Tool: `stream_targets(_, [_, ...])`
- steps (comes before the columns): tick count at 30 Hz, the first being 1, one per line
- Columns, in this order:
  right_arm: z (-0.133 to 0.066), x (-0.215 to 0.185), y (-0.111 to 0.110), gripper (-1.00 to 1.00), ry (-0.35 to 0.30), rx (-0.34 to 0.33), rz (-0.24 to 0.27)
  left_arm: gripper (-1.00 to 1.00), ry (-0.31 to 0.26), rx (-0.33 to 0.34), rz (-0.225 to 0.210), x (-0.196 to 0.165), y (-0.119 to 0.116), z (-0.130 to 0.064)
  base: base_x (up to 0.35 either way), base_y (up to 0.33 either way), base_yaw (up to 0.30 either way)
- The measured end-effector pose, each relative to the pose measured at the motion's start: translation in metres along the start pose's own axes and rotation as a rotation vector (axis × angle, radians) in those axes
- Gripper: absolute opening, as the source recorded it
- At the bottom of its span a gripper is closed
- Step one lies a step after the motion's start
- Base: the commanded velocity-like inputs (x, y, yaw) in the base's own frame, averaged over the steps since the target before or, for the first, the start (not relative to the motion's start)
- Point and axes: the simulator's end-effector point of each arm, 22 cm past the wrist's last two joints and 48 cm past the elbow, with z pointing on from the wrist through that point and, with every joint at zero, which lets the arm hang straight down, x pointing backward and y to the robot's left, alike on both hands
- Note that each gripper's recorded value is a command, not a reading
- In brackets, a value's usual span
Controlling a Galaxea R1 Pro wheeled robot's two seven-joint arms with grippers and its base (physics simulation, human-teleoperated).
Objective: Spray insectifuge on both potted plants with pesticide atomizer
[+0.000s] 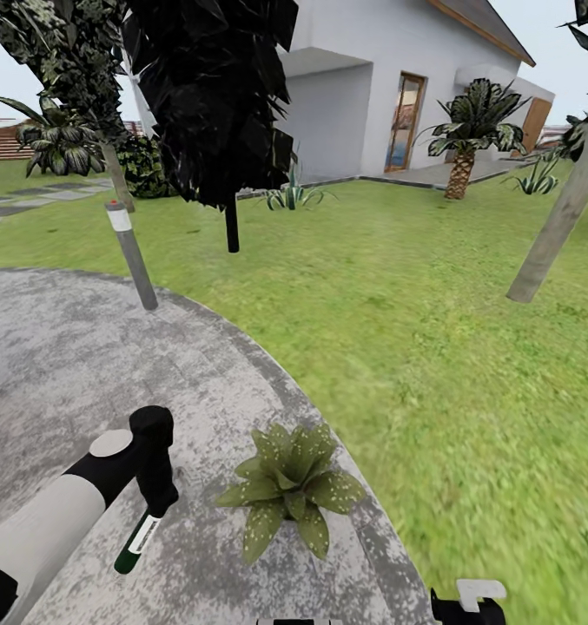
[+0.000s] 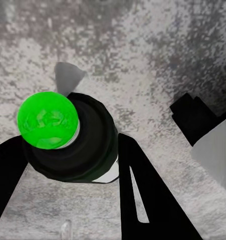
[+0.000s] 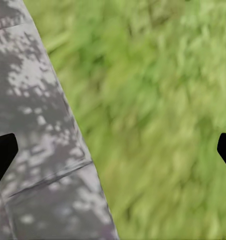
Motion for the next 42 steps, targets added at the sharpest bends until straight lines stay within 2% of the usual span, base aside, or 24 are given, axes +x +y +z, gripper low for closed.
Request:
stream_targets(2, [0.0, 0.0, -0.001, 1.0, 0.0, 0.001, -0.001, -1.0, 0.0, 0.005, 0.002, 0.0, -0.002, 0.002, 0.02, 0.012, 0.0])
stream_targets(5, [0.0, 0.001, -0.001, 1.0, 0.001, 0.0, -0.001, -1.0, 0.023, 0.035, 0.009, 0.009, -0.015, 0.02, 0.005, 0.003, 0.0])
stream_targets(7, [0.0, 0.001, -0.001, 1.0, 0.002, 0.0, -0.001, -1.0, 0.017, 0.032, -0.001, 0.013, -0.015, 0.027, 0.0, 0.0, 0.0])
stream_targets(9, [0.0, 0.001, 0.0, 1.0, 0.002, -0.001, -0.002, -1.0, -0.031, 0.05, 0.008, 0.006, -0.015, 0.026, 0.0, 0.0, 0.0])
stream_targets(13, [0.0, 0.001, 0.0, 1.0, 0.003, -0.002, -0.003, -1.0, -0.152, 0.09, 0.085, -0.019, -0.023, 0.021, 0.0, 0.0, 0.0])
stream_targets(15, [0.0, 0.001, 0.001, 1.0, 0.003, -0.002, -0.003, -1.0, -0.179, 0.063, 0.097, -0.026, -0.018, 0.02, 0.0, 0.0, 0.0])
stream_targets(18, [0.0, 0.001, 0.0, 1.0, 0.003, -0.002, -0.003, -1.0, -0.187, 0.046, 0.106, -0.028, -0.015, 0.02, 0.0, 0.0, 0.0])
stream_targets(24, [0.0, 0.002, -0.001, 1.0, 0.005, 0.001, -0.005, -1.0, -0.173, 0.036, 0.107, -0.021, -0.01, 0.021, 0.0, 0.0, 0.0])
stream_targets(28, [0.0, 0.002, 0.001, 1.0, 0.004, -0.004, -0.006, -1.0, -0.173, 0.083, 0.123, -0.027, -0.023, 0.015, 0.0, 0.0, 0.0])
stream_targets(29, [0.0, 0.001, 0.002, 1.0, 0.003, -0.004, -0.005, -1.0, -0.165, 0.095, 0.128, -0.027, -0.026, 0.014, 0.0, 0.0, 0.0])
stream_targets(30, [0.0, 0.0, 0.002, 1.0, 0.001, -0.004, -0.002, -1.0, -0.13, 0.101, 0.142, -0.021, -0.029, 0.014, 0.0, 0.0, 0.0])
stream_targets(32, [0.0, 0.0, 0.002, 1.0, 0.0, -0.004, -0.002, -1.0, -0.046, 0.067, 0.151, -0.004, -0.022, 0.018, 0.0, 0.0, 0.0])
stream_targets(34, [0.0, 0.0, 0.002, 1.0, 0.0, -0.004, -0.003, -1.0, -0.017, 0.057, 0.148, 0.005, -0.018, 0.021, 0.0, 0.0, 0.0])
stream_targets(37, [0.0, 0.001, -0.005, 1.0, 0.003, 0.004, -0.007, -1.0, 0.001, 0.053, 0.136, 0.011, -0.016, 0.024, 0.029, 0.0, 0.0])
stream_targets(42, [0.0, 0.003, -0.004, 1.0, 0.007, 0.003, -0.008, -1.0, -0.008, 0.056, 0.134, 0.007, -0.019, 0.022, 0.197, 0.066, 0.0])
